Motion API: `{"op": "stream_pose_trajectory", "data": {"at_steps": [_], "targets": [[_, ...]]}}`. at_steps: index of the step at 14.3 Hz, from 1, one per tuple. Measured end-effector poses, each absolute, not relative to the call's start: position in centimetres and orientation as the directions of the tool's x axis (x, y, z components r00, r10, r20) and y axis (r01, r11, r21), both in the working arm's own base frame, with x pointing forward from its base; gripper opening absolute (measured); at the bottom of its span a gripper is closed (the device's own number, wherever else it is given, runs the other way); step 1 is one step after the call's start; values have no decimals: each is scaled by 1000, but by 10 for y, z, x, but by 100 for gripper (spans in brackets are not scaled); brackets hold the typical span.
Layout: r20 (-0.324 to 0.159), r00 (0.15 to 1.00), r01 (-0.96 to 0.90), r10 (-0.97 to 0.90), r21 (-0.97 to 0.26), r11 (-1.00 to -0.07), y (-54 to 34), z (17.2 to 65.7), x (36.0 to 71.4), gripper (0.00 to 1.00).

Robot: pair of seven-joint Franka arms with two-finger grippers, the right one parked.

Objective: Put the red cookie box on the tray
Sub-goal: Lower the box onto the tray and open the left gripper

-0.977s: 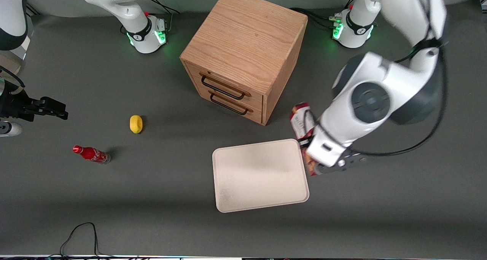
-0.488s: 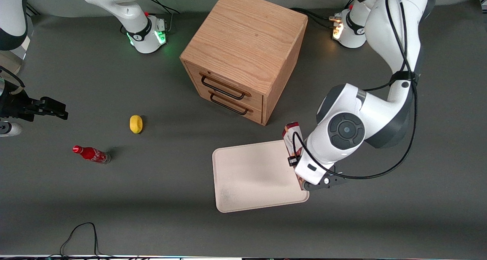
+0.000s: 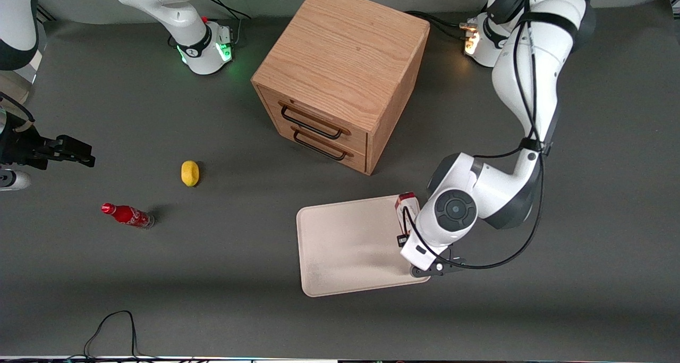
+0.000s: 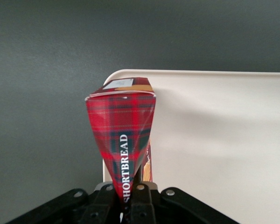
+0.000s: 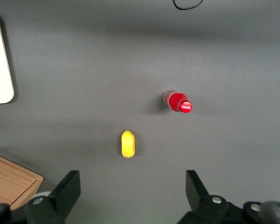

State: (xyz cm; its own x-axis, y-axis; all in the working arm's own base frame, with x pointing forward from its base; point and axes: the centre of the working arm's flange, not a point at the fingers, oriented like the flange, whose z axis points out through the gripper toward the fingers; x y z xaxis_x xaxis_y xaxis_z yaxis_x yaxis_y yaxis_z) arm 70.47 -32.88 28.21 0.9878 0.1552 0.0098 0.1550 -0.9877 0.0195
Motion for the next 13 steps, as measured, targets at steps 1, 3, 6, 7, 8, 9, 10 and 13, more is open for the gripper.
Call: {"op": "stream_pose_trajectory", "data": {"at_steps": [1, 3, 6, 7, 8, 9, 10, 13], "targets": [[8, 988, 154, 154, 15, -988, -328, 273, 705, 7], [2, 988, 155, 155, 8, -988, -325, 263, 706, 7], [12, 988, 155, 155, 17, -988, -326, 259, 707, 7], [12, 988, 155, 155, 17, -988, -326, 259, 707, 7], [12, 988, 155, 155, 17, -988, -326, 259, 707, 7], [12, 988, 156, 156, 17, -988, -326, 259, 708, 7], [12, 988, 156, 156, 17, -988, -325, 259, 708, 8], [14, 988, 156, 156, 18, -988, -325, 259, 708, 34]]}}
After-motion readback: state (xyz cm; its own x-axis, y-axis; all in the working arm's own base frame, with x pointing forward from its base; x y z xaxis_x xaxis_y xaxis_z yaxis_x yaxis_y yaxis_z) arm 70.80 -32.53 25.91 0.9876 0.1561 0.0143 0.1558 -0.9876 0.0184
